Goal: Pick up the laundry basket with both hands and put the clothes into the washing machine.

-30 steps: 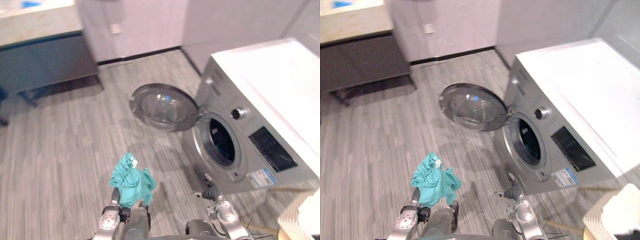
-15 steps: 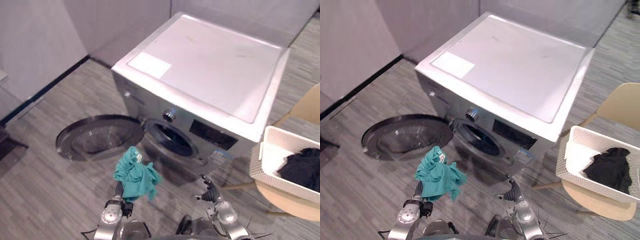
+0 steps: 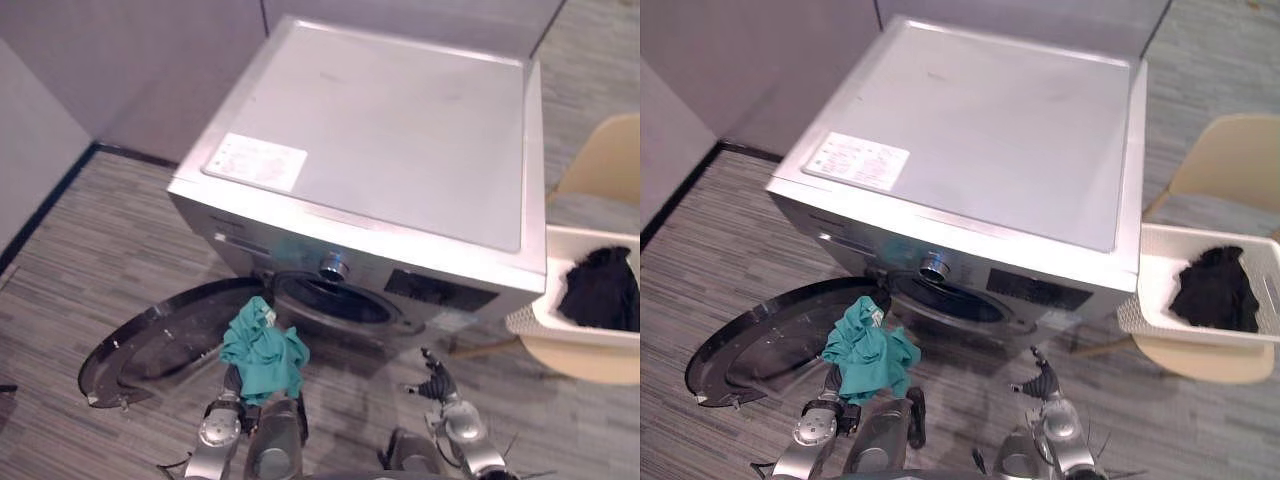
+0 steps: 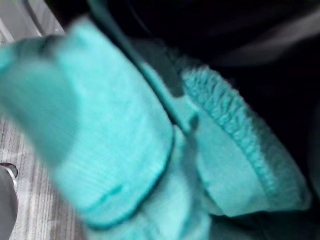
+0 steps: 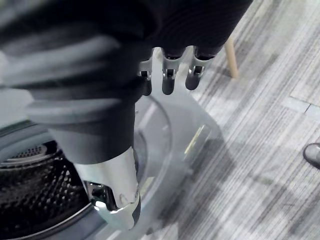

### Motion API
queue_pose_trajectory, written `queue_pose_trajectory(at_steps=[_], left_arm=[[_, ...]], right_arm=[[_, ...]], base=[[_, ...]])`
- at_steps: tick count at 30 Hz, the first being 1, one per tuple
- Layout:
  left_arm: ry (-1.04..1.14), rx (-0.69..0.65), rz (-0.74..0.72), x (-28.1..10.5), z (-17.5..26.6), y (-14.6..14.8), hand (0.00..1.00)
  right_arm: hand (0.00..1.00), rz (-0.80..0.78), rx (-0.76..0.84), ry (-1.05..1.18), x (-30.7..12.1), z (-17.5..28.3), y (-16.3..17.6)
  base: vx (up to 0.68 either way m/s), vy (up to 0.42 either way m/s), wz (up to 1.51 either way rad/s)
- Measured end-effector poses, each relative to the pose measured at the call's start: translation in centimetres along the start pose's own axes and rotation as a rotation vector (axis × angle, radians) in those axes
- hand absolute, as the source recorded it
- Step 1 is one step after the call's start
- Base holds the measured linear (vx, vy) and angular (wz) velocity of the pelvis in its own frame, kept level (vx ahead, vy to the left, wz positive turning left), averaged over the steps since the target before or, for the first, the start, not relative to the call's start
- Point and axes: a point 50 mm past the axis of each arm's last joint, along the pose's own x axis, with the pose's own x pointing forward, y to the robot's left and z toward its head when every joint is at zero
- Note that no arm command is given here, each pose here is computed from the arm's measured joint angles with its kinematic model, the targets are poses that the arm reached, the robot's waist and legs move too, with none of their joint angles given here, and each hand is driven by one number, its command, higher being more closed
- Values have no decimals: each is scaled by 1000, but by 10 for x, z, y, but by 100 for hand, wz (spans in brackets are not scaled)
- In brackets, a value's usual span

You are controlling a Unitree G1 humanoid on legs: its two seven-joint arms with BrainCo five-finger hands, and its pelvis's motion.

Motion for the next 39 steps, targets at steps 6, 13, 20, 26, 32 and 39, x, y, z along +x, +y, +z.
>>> queue_pose_trajectory(at_steps=[6,13,20,26,32,39], left_arm=[[-219,-156,76,42,80,-4,100],[-445,-415,131,63,173,-1,100],[-962,-431,212,30,325,53,100],[-1378,-286,342,-42,442,98,100],[-1490,33,432,-77,506,84,100],[-1115,463,555,-25,498,95,0]], right_arm=[[0,-48,83,-162,15,53,-2],[0,-119,240,-454,14,137,-10],[0,-182,338,-739,-10,196,-33],[0,-234,377,-872,-26,212,-51],[0,-211,394,-910,-31,217,-54],[0,-119,387,-973,-39,226,-51]], base=[[-256,11,-48],[-183,1,-28],[-117,-65,-16],[-25,-54,-1],[16,-18,1],[17,-25,-2]])
